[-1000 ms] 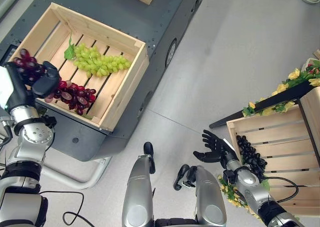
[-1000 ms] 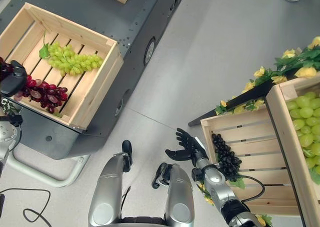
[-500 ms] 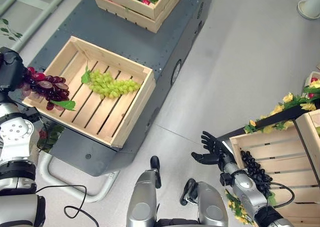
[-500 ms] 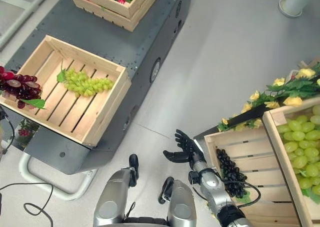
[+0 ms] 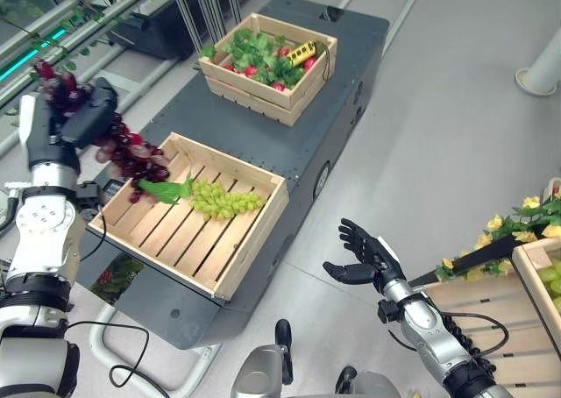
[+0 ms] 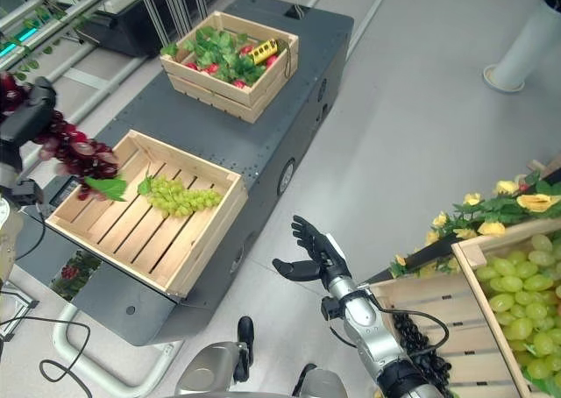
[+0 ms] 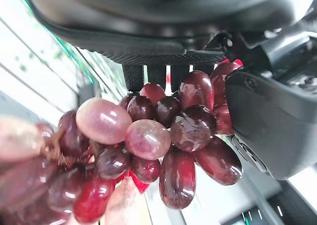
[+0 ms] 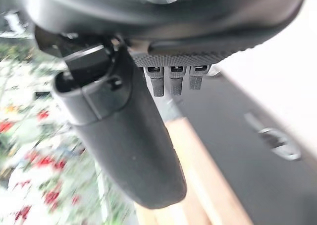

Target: Pick up the fruits from the basket on one side to the basket on the other side

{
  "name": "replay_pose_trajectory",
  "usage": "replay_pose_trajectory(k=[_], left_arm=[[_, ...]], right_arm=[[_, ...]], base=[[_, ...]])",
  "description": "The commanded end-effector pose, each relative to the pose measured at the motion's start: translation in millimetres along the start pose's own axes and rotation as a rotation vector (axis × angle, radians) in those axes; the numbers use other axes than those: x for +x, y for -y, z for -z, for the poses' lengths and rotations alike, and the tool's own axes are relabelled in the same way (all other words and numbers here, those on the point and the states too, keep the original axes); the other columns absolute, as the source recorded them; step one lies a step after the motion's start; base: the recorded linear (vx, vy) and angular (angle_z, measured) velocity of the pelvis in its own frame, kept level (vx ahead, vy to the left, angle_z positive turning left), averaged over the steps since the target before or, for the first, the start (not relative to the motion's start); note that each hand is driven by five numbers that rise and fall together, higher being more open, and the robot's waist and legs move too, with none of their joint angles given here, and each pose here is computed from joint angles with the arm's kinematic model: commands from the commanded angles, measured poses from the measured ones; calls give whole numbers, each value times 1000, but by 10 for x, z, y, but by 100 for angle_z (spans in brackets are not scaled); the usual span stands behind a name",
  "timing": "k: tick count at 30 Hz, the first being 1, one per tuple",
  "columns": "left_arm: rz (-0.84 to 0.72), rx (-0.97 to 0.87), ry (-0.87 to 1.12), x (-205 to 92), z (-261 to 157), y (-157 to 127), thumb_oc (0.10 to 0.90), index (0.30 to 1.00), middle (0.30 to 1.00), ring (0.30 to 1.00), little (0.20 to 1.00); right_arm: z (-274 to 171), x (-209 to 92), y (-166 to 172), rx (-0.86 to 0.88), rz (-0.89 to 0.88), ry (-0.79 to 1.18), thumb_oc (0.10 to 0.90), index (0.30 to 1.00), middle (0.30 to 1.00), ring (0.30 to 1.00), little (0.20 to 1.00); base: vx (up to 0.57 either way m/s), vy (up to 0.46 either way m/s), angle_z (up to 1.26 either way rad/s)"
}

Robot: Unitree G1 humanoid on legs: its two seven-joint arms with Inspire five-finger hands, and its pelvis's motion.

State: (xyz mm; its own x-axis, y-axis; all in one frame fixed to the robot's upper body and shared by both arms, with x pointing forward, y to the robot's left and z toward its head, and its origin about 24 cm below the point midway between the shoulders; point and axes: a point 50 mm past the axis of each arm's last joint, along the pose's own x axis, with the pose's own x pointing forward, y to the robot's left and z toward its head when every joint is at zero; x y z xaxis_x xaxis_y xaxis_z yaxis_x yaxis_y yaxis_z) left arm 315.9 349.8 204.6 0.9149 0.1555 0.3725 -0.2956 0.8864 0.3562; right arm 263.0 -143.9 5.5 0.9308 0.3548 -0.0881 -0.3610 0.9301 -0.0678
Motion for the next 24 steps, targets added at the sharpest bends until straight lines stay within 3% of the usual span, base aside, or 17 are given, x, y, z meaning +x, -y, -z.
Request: replay_pose_trajectory(k=[1, 11, 24], left_arm=[[-34, -44, 329, 327, -878, -258, 400, 300, 300, 300, 300], [239, -40, 484, 689, -1638, 236, 400, 300, 300, 300, 300], [436, -53, 580, 753, -2087, 929, 400, 300, 300, 300, 300]], right_arm=[[-514, 172, -103, 3, -110, 238, 800, 900, 900, 900, 900], [-1376, 675, -386, 50, -329, 324, 800, 900, 900, 900, 900], [-1847, 953, -543, 3, -254, 373, 800, 900, 900, 900, 900]], base=[[-54, -111, 4], [-54, -110, -4], [-20, -64, 2]])
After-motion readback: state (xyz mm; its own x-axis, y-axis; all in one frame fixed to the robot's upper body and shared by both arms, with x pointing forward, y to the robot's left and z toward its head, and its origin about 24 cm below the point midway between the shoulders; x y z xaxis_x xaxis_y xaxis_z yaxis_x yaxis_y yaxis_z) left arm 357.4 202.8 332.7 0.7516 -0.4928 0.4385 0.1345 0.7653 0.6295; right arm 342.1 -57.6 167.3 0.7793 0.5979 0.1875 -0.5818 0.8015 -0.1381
